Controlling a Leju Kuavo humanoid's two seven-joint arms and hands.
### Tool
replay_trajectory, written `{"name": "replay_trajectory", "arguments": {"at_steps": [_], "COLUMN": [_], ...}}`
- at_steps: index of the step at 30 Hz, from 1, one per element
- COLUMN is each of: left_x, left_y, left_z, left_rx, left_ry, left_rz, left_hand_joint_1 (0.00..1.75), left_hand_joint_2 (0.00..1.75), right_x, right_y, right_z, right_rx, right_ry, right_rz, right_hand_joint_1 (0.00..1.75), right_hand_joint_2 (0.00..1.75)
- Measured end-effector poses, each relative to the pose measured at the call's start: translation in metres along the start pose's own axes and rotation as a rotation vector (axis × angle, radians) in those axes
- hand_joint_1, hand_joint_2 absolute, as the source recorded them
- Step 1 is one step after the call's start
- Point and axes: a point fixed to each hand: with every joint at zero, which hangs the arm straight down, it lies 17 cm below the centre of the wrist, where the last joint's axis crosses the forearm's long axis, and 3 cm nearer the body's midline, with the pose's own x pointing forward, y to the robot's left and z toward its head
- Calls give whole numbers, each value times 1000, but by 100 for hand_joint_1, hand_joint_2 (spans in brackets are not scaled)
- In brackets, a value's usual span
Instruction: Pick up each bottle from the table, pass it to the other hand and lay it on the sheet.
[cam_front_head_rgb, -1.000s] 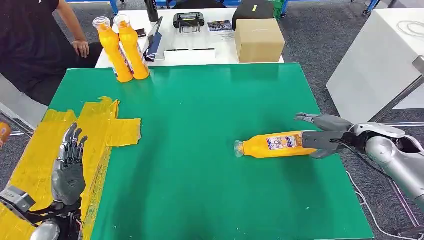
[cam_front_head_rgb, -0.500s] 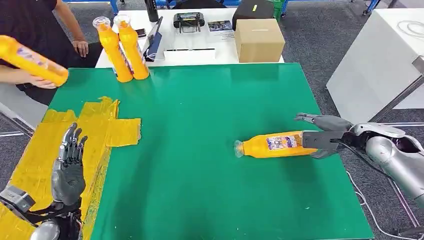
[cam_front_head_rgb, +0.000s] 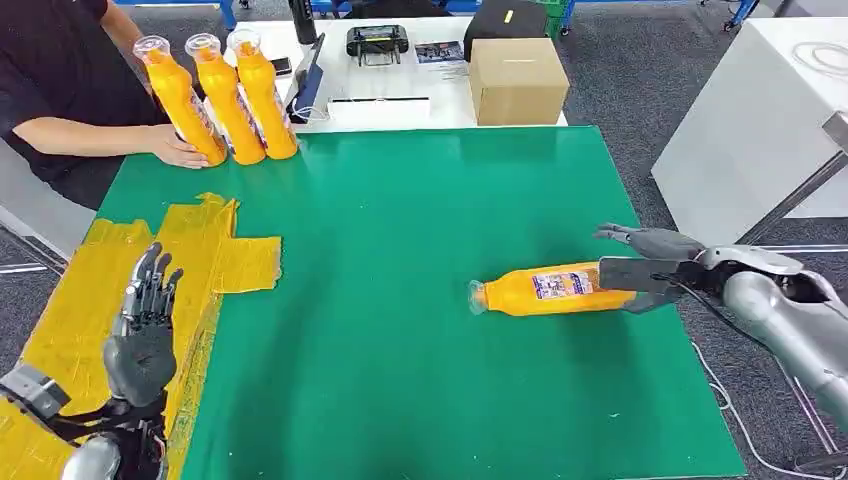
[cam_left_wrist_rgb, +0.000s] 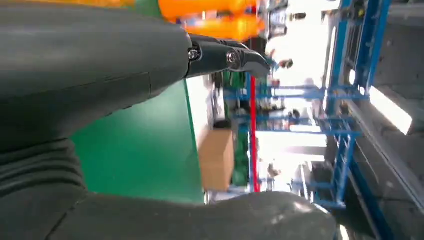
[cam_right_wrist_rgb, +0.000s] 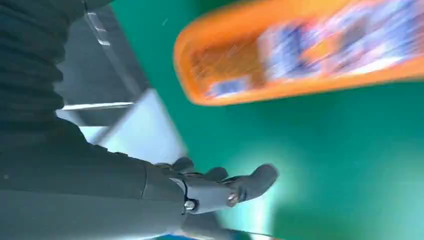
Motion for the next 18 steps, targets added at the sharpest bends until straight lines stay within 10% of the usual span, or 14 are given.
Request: {"name": "replay_trajectory", "arguments": {"at_steps": [18], "left_x": [-14], "left_y": [-7], "left_z": [-14], "left_rx": [-23], "left_ry": [14], "left_rz": [35], "left_hand_joint_1": [0], "left_hand_joint_2": [0], "right_x": [-4], "right_y": [63], "right_z": [-47], "right_rx": [120], "right_ry": [79], "right_rz": [-91], "right_hand_joint_1": [0], "right_hand_joint_2": [175]}}
